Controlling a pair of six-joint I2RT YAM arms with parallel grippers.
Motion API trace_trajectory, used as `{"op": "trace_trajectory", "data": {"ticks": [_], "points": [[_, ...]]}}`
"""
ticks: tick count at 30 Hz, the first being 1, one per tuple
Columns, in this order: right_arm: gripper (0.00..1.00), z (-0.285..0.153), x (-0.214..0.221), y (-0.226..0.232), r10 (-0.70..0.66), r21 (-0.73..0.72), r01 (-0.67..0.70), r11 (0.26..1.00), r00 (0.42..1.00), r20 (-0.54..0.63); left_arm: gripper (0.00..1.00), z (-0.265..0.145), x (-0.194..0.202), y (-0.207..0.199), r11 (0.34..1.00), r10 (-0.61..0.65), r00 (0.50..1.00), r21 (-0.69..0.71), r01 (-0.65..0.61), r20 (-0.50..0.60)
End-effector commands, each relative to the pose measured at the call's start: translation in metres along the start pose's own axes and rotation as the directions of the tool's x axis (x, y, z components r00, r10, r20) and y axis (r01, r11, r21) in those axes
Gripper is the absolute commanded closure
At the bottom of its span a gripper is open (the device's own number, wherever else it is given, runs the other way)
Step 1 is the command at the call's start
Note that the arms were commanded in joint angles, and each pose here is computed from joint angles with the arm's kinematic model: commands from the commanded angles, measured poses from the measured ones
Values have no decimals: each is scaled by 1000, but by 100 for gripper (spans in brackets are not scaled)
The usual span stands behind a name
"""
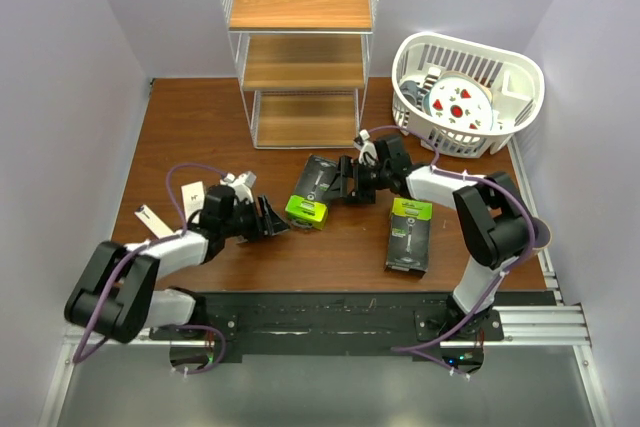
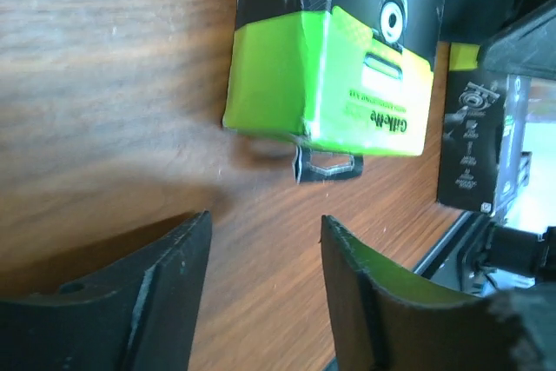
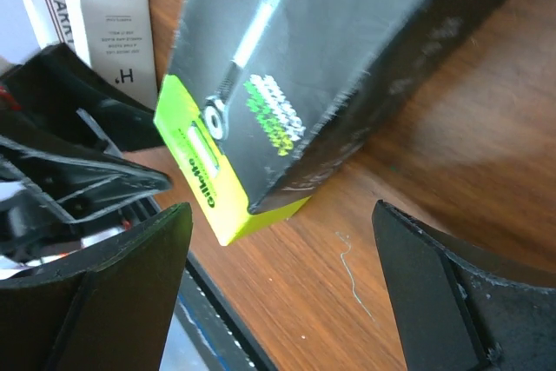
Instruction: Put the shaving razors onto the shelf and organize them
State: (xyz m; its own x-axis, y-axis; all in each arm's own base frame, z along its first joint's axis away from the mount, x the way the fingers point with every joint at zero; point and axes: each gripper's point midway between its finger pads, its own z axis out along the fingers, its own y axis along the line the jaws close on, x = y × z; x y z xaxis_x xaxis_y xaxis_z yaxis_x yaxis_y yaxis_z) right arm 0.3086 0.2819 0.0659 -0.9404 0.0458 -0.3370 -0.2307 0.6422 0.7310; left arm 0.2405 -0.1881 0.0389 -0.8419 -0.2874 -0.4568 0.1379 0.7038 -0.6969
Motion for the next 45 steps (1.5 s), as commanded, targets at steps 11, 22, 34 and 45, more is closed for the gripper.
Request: {"op": "trace_trajectory", "data": {"ticks": [11,22,34,45], "points": [[7,21,-9,6,193,-107,-187,977,980,43,58,31,-17,-38,982,-27,998,188,18,48],[3,22,21,-10,371,-25,-372,928,927,-47,88,41,-39,-79,939,-43,999,344,29,32],[10,22,-15,21,348,-190,-343,920,937,-8,100,33,-27,-118,877,102,994,470,-103,29],[51,6,-44,44,114,-284,-77,956,987,116,100,49,-49,-125,861,253,961,427,-275,107]]}}
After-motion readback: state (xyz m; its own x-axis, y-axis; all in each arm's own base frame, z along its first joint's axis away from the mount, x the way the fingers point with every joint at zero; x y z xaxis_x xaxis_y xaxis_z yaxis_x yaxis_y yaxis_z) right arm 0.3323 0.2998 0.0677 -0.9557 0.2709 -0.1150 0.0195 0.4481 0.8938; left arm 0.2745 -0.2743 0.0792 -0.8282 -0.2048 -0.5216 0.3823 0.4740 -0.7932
